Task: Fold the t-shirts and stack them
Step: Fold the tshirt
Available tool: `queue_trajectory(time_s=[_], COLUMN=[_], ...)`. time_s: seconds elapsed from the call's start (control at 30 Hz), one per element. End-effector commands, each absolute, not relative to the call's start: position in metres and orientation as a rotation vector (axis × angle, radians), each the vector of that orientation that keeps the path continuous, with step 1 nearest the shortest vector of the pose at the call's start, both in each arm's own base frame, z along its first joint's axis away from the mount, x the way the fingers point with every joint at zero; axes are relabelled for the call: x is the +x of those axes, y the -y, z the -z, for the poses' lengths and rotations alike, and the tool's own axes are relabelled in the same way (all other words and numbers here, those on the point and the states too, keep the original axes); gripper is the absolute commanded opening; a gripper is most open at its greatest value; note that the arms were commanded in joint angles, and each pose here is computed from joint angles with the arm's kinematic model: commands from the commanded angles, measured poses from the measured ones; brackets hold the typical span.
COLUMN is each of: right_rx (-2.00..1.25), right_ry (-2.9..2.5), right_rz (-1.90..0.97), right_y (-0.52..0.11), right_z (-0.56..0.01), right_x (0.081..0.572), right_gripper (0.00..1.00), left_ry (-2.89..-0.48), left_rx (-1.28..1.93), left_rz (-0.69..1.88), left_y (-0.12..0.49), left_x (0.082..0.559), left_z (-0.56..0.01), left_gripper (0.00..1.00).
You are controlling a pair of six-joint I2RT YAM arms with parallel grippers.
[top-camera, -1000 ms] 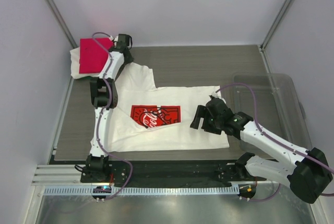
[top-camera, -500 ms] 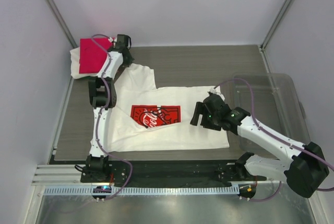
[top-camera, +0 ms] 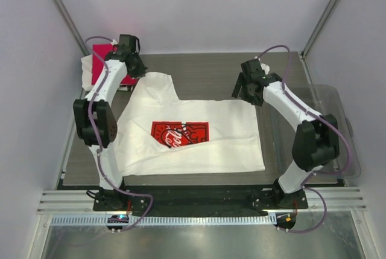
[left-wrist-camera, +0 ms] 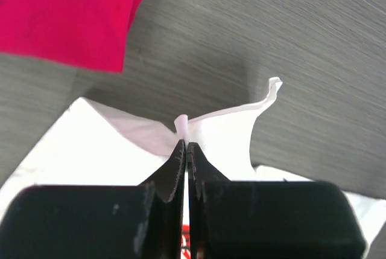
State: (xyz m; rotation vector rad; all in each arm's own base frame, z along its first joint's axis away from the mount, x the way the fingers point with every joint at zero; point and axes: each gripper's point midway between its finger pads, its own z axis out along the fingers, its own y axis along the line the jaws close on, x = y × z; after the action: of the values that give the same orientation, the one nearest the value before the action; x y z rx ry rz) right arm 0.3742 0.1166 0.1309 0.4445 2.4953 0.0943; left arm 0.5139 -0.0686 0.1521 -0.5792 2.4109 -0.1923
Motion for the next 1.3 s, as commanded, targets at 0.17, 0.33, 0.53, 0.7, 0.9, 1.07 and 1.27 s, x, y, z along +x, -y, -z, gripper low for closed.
queue_trajectory(time_s=[0.17,0.33,0.53,0.7,0.9,1.07,1.27], right_rx=[0.472,0.498,0.511,0.524,0.547,0.544,0.543], right_ry=[-2.572,-2.641,-2.673,-2.701,-2.719,-2.687,-2.661], right_rz=[0.087,0.104,0.15,0.18,0.177,0.164,0.105], right_y=[-0.082,-0.077,-0.073,-0.07,-0.068,-0.067,-0.074], right_z=[-0.096,-0.063,-0.035,-0.02,-0.016,-0.034,-0.065], right_x=[0.443,0.462,0.473,0.466,0.45,0.453,0.459], right_gripper=[0.75,0.74,0.72,0.57,0.09,0.01,0.01], left_ry=[-2.419,-2.433,-2.445,-2.466,-2.467,-2.446,-2.397], left_rx=[-0.555,-0.546,-0.507,-0.481,-0.474,-0.472,-0.433], left_rz=[0.281,0.283,0.266,0.284,0.281,0.216,0.181], left_y=[0.077,0.078,0.076,0.078,0.078,0.069,0.064], left_x=[0.484,0.477,0.474,0.47,0.471,0.483,0.495], left_z=[-0.162,-0.158,-0.156,-0.149,-0.148,-0.166,-0.22], left_gripper=[0.0,0.0,0.0,0.0,0.0,0.0,0.0])
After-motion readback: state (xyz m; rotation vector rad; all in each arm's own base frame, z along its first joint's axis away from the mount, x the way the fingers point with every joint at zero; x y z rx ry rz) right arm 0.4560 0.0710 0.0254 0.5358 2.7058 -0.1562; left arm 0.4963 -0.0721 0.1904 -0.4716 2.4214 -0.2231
